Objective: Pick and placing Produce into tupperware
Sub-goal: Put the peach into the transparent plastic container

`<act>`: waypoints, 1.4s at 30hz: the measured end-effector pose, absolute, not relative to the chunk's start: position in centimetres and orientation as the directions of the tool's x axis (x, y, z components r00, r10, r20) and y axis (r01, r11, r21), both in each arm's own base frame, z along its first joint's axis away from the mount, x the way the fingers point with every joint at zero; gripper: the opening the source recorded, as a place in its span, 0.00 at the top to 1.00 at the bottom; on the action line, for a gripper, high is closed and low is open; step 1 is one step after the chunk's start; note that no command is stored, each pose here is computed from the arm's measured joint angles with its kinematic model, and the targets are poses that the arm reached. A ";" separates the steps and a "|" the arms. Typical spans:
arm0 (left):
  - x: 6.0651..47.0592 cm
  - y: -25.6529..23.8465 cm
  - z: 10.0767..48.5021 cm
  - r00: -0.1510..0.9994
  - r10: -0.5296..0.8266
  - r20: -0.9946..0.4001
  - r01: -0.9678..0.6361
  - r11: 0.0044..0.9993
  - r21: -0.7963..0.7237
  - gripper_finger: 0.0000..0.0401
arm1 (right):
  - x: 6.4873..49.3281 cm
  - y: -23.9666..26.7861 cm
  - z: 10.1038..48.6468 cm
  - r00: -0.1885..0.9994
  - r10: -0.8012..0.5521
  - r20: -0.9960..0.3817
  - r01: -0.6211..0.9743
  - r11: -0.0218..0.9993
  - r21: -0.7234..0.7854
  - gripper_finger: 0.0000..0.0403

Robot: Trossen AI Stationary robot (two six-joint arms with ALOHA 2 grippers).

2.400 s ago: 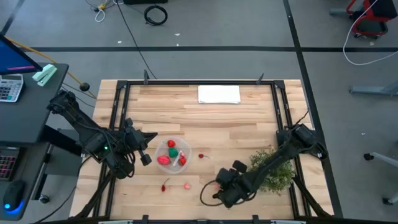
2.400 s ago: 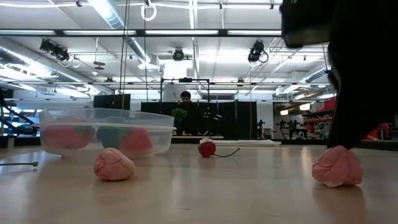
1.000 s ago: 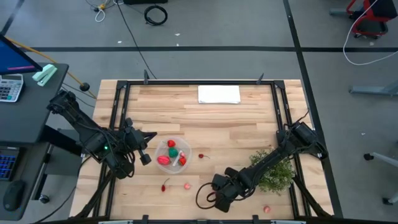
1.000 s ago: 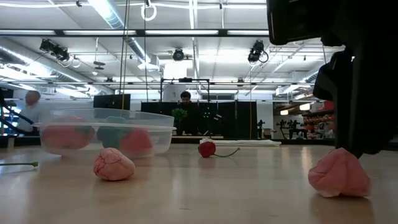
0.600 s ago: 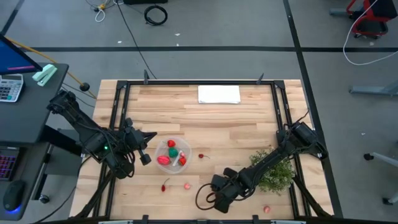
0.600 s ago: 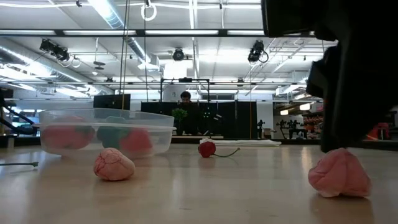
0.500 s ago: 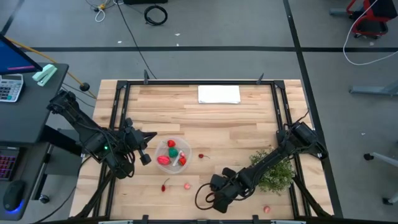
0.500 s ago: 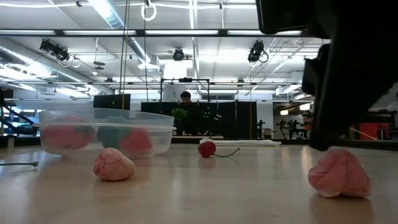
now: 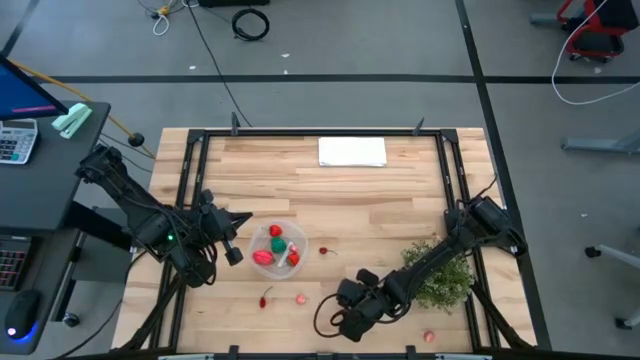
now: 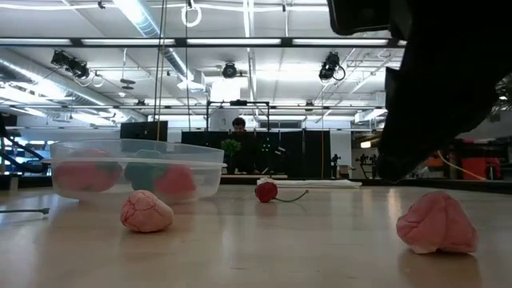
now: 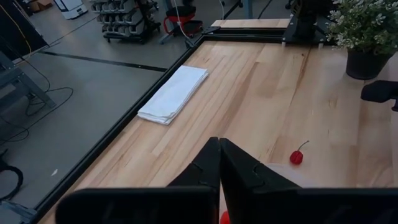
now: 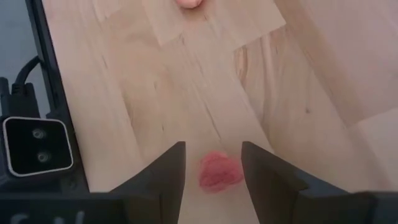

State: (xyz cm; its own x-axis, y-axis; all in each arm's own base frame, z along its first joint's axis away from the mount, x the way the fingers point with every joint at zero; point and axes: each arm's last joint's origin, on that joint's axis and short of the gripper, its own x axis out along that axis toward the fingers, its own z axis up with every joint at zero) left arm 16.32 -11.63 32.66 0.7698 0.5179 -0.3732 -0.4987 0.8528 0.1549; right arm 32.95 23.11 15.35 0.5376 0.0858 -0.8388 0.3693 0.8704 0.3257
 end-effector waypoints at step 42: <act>16.3 -11.6 32.7 0.769 0.518 -0.374 -0.500 0.852 0.152 0.95 | 31.9 25.0 12.4 0.536 -0.003 -0.844 0.406 0.878 0.254 0.67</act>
